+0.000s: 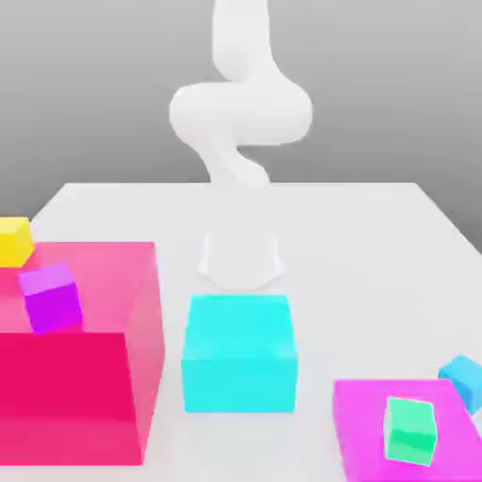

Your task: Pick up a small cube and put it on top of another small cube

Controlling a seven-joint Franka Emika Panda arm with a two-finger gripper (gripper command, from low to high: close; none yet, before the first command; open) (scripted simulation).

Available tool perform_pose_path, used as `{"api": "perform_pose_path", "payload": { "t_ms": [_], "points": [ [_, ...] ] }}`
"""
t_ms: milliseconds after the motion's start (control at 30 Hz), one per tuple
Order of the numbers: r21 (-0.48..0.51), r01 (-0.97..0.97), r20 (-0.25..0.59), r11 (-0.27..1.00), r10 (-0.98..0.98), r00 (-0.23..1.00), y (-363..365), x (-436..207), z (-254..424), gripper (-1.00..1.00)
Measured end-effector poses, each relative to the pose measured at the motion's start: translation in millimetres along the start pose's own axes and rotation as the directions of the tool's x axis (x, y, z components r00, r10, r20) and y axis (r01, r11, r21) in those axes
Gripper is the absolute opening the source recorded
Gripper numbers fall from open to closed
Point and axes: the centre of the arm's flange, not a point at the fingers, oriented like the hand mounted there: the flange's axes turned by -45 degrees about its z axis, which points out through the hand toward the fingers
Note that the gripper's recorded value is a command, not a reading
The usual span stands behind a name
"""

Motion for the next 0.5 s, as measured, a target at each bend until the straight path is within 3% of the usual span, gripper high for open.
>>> {"api": "perform_pose_path", "payload": {
  "t_ms": [133, 300, 500],
  "points": [
    [-0.014, 0.275, 0.132, 0.961, -0.271, 0.953, -46.7, -3.5, 78.7, 0.00],
    [0.076, 0.571, 0.254, 0.817, -0.570, 0.781, -103.2, -28.7, 167.5, 0.00],
    [0.279, 0.803, 0.272, 0.526, -0.846, 0.459, -171.7, -83.7, 255.3, 0.00]
  ]
}}
